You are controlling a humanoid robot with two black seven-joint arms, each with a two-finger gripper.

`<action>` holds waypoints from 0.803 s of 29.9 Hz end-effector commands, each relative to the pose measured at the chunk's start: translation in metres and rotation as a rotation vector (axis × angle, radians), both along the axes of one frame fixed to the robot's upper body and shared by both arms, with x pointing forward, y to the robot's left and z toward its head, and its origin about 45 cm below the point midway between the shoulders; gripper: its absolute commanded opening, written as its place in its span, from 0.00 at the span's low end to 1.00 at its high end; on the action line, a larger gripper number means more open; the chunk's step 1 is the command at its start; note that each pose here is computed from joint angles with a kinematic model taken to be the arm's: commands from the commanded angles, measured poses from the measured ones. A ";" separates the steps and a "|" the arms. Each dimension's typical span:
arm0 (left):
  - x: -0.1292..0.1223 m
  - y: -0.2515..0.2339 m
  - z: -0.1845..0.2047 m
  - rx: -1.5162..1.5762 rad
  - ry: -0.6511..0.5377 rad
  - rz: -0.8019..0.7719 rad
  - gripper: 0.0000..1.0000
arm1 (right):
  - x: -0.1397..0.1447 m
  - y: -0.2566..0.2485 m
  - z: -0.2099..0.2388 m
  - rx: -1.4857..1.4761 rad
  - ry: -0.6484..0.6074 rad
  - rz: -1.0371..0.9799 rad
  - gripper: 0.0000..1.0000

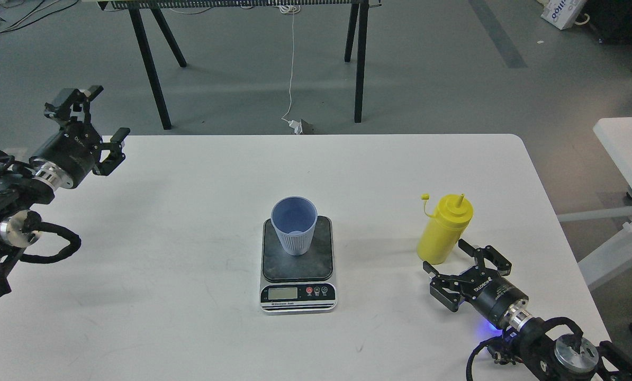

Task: Pour seasoning into cup on scale with both arms

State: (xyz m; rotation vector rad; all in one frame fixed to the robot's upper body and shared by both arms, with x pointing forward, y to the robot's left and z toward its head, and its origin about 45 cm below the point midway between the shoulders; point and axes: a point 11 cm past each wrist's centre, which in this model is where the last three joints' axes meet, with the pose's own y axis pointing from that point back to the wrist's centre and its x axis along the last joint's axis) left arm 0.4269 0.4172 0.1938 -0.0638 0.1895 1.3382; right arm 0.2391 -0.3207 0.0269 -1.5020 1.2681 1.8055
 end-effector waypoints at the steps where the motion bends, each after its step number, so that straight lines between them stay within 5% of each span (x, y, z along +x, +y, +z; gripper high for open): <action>1: 0.000 -0.001 -0.001 -0.002 0.000 -0.002 0.99 | -0.018 -0.026 0.012 -0.058 -0.004 0.026 0.98; 5: 0.000 -0.011 -0.007 -0.009 0.012 -0.019 0.99 | 0.004 -0.076 0.051 -0.177 -0.080 0.019 0.98; 10: 0.000 -0.023 -0.015 0.009 0.029 -0.055 0.99 | 0.086 -0.086 0.126 -0.246 -0.294 0.035 0.98; 14: 0.000 -0.024 -0.015 0.007 0.029 -0.056 0.99 | 0.132 -0.081 0.155 -0.300 -0.353 0.064 0.98; 24: 0.000 -0.024 -0.015 0.003 0.028 -0.053 0.99 | 0.175 -0.051 0.165 -0.282 -0.382 0.073 0.98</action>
